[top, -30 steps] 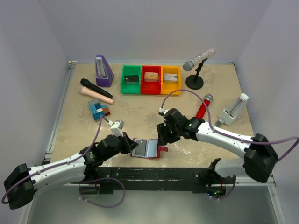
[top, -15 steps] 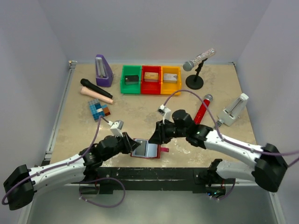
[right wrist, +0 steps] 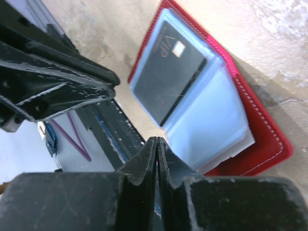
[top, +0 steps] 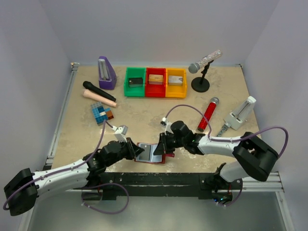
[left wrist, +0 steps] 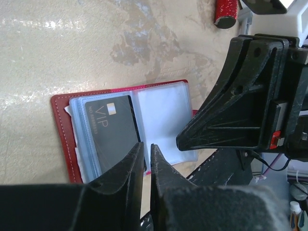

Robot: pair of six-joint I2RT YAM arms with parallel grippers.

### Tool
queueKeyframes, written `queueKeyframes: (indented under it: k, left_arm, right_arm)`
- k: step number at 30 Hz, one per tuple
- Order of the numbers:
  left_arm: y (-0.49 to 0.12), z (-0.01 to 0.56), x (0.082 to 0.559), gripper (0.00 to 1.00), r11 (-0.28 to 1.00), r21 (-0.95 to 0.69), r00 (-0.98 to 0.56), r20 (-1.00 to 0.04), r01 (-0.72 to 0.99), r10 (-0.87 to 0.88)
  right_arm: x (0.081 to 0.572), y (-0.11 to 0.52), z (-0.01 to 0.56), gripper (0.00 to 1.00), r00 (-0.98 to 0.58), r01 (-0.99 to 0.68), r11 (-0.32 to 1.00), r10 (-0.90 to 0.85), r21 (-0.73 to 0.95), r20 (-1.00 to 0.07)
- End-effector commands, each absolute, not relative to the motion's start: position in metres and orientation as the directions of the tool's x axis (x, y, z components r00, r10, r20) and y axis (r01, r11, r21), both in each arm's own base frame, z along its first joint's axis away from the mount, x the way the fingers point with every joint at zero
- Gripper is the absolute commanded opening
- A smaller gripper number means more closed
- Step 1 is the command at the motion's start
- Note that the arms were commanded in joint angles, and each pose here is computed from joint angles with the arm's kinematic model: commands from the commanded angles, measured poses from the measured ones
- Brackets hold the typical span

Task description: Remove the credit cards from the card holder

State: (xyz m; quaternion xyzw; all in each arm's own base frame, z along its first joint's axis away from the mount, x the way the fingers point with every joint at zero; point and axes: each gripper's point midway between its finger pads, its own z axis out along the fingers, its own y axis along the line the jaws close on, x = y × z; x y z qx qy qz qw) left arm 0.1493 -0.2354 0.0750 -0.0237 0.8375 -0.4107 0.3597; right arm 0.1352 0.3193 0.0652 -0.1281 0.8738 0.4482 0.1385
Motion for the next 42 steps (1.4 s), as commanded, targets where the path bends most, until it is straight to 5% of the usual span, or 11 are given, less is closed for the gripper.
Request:
queueKeyframes:
  k: [1, 22, 28, 42]
  left_arm:
    - [-0.235, 0.072, 0.155, 0.13, 0.667, -0.703, -0.727, -0.590, 0.248, -0.352]
    - [-0.221, 0.029, 0.145, 0.02, 0.736, -0.657, -0.779, -0.543, 0.160, -0.315]
    - [-0.220, 0.024, 0.141, 0.01, 0.724, -0.672, -0.788, -0.525, 0.153, -0.321]
    - [-0.222, 0.029, 0.138, 0.01, 0.697, -0.700, -0.791, -0.512, 0.156, -0.336]
  right_arm:
    - [0.141, 0.328, 0.061, 0.09, -0.930, -0.345, 0.556, -0.092, 0.756, -0.357]
    - [0.141, 0.308, 0.023, 0.20, -0.943, -0.305, 0.680, -0.116, 0.667, -0.313]
    - [0.146, 0.312, 0.052, 0.33, -0.922, -0.347, 0.645, -0.098, 0.681, -0.376]
    - [0.152, 0.346, 0.068, 0.32, -0.951, -0.285, 0.555, -0.062, 0.782, -0.303]
